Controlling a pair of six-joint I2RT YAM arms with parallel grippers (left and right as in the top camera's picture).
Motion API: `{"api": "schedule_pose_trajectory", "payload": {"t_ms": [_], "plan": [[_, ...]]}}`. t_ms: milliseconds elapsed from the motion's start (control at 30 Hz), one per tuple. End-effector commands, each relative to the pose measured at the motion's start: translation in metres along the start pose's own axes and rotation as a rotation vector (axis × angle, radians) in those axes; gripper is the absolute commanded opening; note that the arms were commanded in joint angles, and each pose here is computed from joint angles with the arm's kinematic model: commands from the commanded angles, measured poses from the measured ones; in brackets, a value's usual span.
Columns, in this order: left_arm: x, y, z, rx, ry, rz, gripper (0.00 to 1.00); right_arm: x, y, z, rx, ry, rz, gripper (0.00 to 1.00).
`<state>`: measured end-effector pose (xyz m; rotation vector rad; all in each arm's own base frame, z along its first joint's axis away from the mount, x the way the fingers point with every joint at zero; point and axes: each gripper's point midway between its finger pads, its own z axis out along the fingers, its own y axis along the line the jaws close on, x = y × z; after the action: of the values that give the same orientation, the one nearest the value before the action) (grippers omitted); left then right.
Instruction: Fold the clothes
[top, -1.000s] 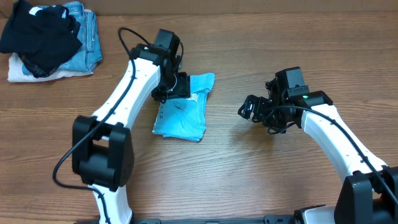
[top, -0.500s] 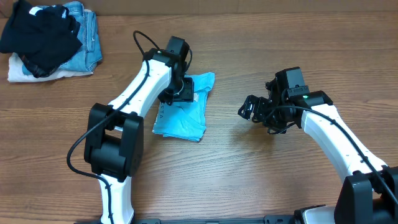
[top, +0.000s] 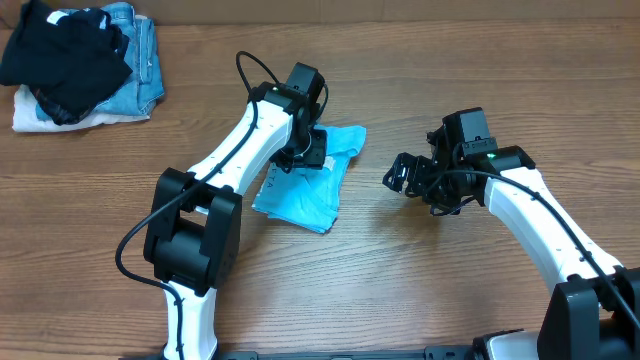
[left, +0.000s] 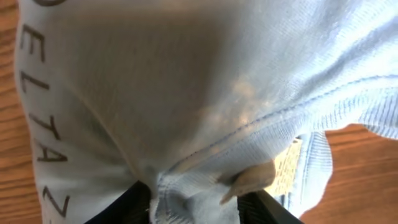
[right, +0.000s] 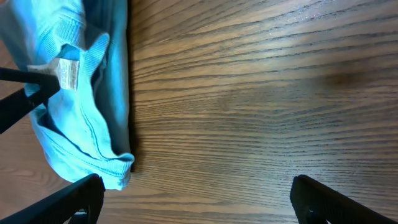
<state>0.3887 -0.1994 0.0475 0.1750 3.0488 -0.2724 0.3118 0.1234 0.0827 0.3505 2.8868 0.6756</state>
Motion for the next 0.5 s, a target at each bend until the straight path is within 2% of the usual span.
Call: {"api": "schedule_pose_trajectory", "payload": {"t_ms": [0, 100, 300, 467], "plan": [[-0.012, -0.018, -0.019, 0.058, -0.027, 0.024, 0.44, 0.000, 0.001, 0.001, 0.000, 0.000, -0.002, 1.00], [-0.016, -0.025, -0.036, 0.073, -0.035, 0.031, 0.48, 0.000, 0.002, 0.001, -0.001, -0.002, -0.003, 1.00], [-0.005, -0.063, -0.045, 0.264, 0.016, 0.111, 0.71, -0.009, 0.006, 0.001, -0.019, -0.036, -0.017, 1.00], [0.003, -0.073, -0.047, 0.315, 0.044, 0.134, 0.72, -0.021, 0.013, 0.000, -0.048, -0.087, -0.006, 1.00]]}}
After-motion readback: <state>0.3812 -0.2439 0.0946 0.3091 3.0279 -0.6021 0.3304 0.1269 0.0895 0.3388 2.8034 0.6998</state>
